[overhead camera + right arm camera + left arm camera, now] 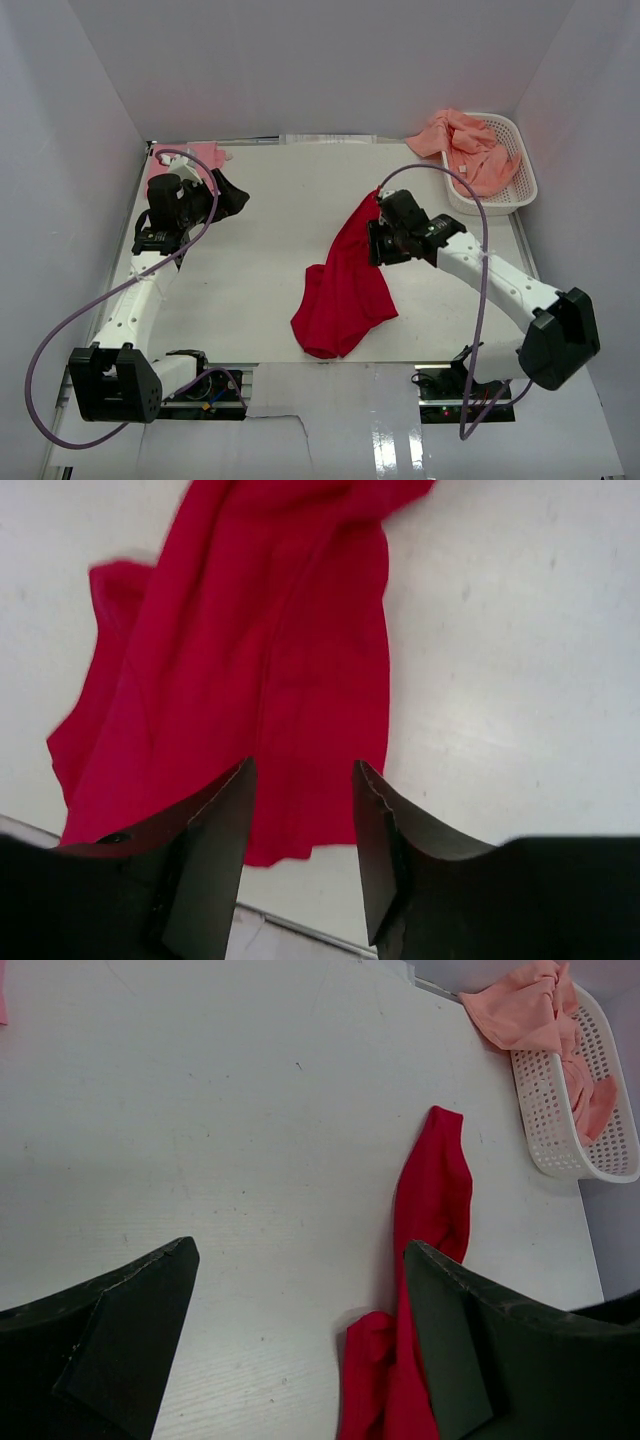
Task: Fold and stack the t-shirts
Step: Flatten out the tshirt
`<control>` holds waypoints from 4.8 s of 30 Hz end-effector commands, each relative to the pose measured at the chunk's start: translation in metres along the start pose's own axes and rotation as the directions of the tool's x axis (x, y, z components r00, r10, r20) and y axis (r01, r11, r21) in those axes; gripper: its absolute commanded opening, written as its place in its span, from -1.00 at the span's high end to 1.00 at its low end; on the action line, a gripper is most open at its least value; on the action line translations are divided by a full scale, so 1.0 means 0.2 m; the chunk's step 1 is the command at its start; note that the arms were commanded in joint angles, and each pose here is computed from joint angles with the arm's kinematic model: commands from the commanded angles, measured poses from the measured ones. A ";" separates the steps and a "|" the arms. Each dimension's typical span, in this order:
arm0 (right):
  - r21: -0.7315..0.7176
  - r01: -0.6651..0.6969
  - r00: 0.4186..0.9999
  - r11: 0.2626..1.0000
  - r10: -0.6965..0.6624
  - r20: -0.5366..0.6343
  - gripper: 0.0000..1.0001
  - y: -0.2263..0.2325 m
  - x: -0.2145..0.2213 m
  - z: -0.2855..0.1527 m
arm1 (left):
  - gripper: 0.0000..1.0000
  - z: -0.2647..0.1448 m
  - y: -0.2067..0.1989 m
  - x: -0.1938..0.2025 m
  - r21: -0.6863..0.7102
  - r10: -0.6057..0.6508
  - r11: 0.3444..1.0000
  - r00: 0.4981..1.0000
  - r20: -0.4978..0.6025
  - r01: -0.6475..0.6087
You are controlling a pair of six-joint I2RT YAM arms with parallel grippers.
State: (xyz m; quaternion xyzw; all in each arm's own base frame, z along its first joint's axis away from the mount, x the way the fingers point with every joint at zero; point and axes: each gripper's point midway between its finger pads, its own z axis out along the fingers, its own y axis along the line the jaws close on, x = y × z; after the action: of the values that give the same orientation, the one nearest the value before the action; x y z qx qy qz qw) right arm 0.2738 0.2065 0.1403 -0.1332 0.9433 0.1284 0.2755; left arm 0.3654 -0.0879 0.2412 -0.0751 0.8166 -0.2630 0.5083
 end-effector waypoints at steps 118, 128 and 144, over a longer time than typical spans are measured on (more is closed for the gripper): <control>-0.067 -0.074 0.929 0.995 0.093 0.357 0.85 -0.09 -1.30 -0.27 | -0.85 0.21 -0.20 0.26 0.065 0.121 0.992 0.962 -0.243 -0.109; -0.078 -0.256 0.868 0.963 0.265 0.420 0.85 -0.65 -1.26 -0.44 | -0.88 0.22 -0.40 0.44 0.197 0.216 0.970 0.883 -0.416 -0.144; -0.055 -0.249 0.893 0.967 0.251 0.374 0.85 -0.65 -0.88 -0.52 | -0.62 0.21 -0.61 0.96 0.349 0.174 0.926 0.654 -0.736 0.147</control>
State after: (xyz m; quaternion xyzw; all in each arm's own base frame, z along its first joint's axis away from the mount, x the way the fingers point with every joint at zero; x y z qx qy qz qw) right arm 0.4098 0.0859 0.2942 0.0314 0.8913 0.1902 0.4103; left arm 0.3117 -0.2598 0.1242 0.1138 0.9059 -0.3759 0.1587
